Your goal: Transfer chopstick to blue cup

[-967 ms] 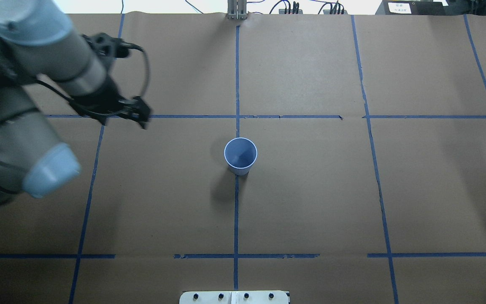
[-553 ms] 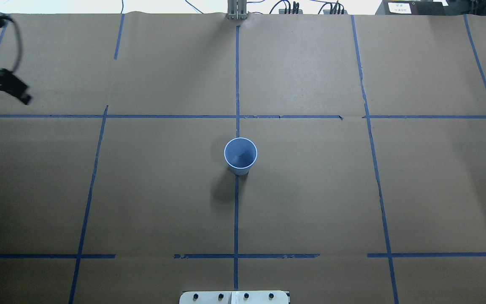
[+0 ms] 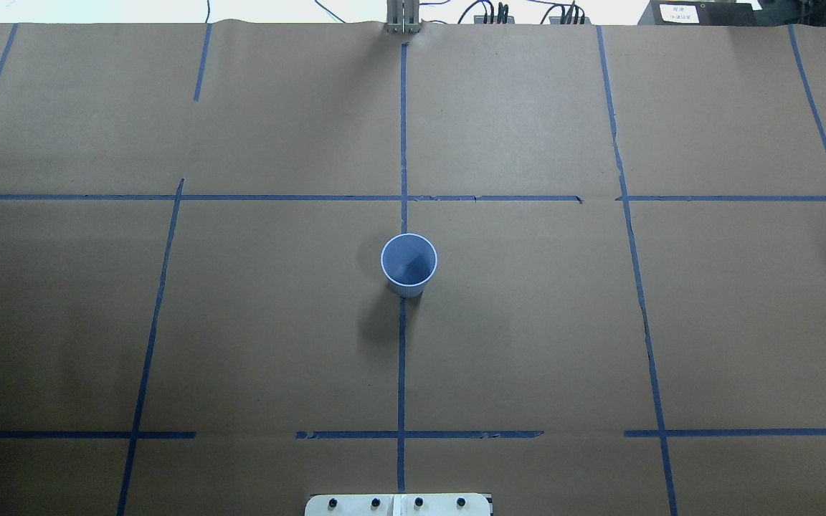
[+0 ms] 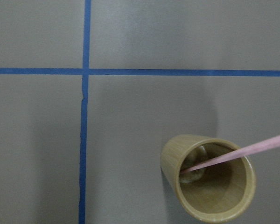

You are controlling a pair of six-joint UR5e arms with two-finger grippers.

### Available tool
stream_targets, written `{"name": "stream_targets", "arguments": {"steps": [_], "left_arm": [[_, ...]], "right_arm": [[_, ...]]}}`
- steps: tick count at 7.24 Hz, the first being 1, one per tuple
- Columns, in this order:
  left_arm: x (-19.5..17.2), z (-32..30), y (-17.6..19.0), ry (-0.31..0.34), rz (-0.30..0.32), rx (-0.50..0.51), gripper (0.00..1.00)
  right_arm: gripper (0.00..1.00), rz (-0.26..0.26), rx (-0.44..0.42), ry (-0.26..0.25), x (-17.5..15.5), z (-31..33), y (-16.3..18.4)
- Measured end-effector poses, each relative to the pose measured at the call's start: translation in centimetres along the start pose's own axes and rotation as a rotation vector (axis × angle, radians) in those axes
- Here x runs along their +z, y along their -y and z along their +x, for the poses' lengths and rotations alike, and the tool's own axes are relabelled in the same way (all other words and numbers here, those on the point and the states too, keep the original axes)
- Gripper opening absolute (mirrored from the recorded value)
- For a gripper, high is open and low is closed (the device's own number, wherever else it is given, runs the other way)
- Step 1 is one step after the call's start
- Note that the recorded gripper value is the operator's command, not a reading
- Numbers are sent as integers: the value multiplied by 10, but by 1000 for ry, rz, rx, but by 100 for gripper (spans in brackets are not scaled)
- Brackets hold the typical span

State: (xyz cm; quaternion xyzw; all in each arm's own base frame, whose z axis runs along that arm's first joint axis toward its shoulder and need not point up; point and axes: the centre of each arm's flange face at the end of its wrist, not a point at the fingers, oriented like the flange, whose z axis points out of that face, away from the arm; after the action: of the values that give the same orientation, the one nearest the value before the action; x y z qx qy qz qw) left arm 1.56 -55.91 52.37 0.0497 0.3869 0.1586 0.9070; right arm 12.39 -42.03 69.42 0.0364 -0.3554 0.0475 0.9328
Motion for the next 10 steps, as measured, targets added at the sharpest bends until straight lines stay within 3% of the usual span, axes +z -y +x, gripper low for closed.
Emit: {"name": "stream_targets", "arguments": {"steps": [2,4,6,8,9,10], "left_arm": [[0,-3,-6,-4,0,-3,100],[0,-2,-12,-11,2,-3,100],[1,-2,-14,-17,2,-5,100],[1,-2,-15,-18,2,-5,100],[0,-1,-15,-20,3,-4,100],[-1,1,-15,-25,6,-2,100]], "right_arm": [[100,149,172,4,3,24,-9],[100,310,233,-29,33,59,-12],[100,365,228,-55,38,67,-3],[96,366,202,-56,41,58,10],[73,364,185,-54,43,50,17],[24,358,175,-53,46,46,21]]}}
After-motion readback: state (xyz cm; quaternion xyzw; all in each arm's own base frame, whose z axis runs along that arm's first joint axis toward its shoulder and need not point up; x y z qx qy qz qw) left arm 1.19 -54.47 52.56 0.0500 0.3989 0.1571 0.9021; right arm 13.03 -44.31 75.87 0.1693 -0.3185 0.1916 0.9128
